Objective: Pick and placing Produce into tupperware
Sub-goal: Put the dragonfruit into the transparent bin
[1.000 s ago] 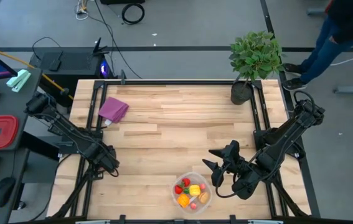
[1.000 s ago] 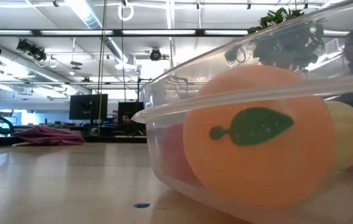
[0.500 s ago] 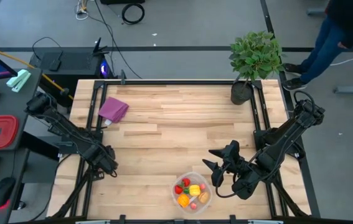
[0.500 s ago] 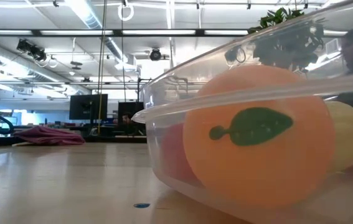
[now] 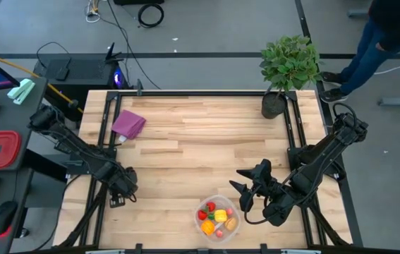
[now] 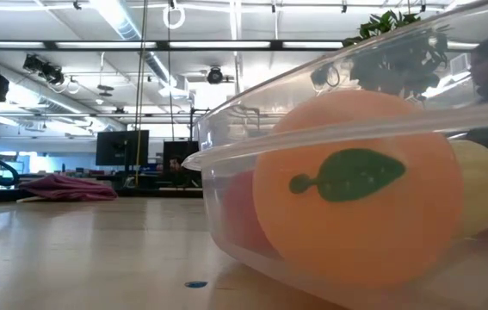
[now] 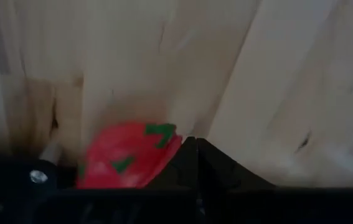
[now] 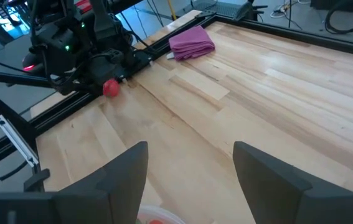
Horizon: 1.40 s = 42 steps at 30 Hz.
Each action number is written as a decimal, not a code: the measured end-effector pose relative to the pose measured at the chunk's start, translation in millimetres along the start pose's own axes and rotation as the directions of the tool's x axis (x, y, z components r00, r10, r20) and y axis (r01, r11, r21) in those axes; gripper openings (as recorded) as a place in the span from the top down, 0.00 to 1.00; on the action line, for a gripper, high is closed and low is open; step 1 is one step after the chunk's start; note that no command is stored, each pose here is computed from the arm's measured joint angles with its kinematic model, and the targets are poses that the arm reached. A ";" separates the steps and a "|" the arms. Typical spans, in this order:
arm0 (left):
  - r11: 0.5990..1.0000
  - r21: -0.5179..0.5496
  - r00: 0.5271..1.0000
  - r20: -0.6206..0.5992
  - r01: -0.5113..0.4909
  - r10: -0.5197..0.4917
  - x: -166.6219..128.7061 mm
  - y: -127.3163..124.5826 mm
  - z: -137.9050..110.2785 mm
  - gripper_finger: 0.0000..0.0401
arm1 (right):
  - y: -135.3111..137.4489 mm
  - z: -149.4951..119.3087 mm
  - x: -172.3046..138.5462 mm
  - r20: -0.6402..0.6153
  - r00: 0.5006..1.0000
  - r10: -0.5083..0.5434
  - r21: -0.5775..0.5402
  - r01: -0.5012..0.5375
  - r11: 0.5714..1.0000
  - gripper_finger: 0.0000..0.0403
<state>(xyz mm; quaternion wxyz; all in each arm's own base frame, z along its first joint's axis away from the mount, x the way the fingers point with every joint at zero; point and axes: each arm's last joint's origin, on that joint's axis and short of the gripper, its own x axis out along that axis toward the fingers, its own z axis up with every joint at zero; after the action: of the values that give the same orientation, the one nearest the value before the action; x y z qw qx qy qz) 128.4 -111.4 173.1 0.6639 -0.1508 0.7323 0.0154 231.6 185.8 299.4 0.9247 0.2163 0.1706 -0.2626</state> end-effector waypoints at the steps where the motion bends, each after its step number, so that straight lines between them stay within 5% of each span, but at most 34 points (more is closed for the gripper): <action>1: 1.000 -0.002 1.000 0.011 -0.005 0.005 -0.1 0.4 0.9 0.98 | 0.0 0.1 0.0 0.000 1.000 0.000 0.000 0.000 1.000 0.39; 6: 1.000 0.010 0.999 0.032 0.001 -0.002 -0.6 0.7 3.8 0.93 | 0.0 0.0 0.0 0.001 1.000 0.000 -0.014 0.000 1.000 0.39; 12: 0.986 0.164 1.000 -0.009 0.031 -0.030 -0.5 -0.1 2.4 0.85 | 0.0 0.0 0.0 0.001 1.000 0.000 -0.016 0.000 1.000 0.39; 28: 0.982 0.168 0.996 -0.007 -0.085 0.088 -1.3 8.1 -1.4 0.33 | 0.0 0.0 0.0 0.001 1.000 0.000 -0.024 0.000 1.000 0.39; 36: 0.984 0.146 0.995 0.010 -0.100 0.100 -1.3 8.5 -0.8 0.30 | 0.0 0.0 0.0 0.001 1.000 0.000 -0.026 0.000 1.000 0.39; 42: 0.974 0.111 0.978 -0.044 -0.199 0.205 -1.5 18.1 -7.5 0.34 | 0.0 0.0 0.0 0.001 1.000 0.000 -0.027 0.000 1.000 0.39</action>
<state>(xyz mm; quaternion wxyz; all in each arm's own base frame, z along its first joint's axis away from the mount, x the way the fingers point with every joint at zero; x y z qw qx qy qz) 116.9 -95.5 172.2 0.6454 -0.0406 0.7617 0.0398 231.6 185.9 299.4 0.9276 0.2039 0.1738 -0.2603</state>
